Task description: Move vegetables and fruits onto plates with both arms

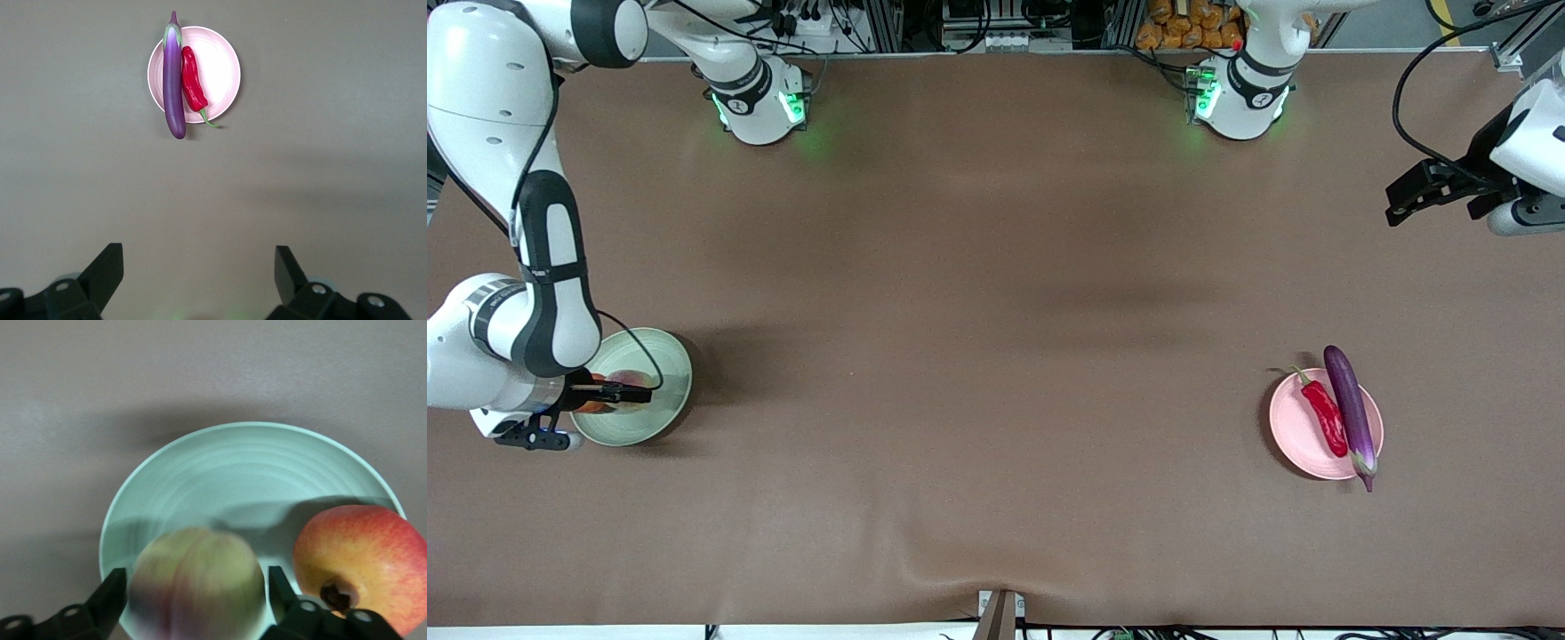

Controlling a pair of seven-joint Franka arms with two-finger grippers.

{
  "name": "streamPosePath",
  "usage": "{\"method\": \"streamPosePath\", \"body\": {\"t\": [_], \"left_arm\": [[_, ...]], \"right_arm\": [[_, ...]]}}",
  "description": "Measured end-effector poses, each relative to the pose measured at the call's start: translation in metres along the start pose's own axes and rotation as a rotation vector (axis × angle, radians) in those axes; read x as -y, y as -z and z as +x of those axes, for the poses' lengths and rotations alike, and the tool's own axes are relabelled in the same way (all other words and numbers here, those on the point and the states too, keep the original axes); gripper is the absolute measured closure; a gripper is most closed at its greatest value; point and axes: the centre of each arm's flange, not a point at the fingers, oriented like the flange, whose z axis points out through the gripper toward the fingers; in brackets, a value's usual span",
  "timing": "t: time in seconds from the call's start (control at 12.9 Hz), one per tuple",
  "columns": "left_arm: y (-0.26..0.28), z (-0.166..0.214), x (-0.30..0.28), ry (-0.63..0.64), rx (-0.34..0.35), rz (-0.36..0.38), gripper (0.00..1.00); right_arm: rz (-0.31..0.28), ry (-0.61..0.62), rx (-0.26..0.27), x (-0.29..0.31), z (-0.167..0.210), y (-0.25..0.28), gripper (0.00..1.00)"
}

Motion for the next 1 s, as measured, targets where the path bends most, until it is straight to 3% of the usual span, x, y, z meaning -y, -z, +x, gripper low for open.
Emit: {"method": "streamPosePath", "body": {"t": [0.39, 0.77, 1.0], "left_arm": [[-0.004, -0.003, 0.000, -0.001, -0.003, 0.001, 0.00], [-0.005, -0.004, -0.001, -0.001, -0.005, 0.001, 0.00], [0.001, -0.007, -0.001, -0.002, -0.015, 0.000, 0.00]], "right_arm": [[0.063, 0.047, -0.016, 0.024, -0.024, 0.112, 0.00], [-0.038, 0.164, -0.037, 0.067, -0.080, 0.237, 0.00], [-0.028, 0.164, -0.033, 0.093, -0.129, 0.299, 0.00]]}}
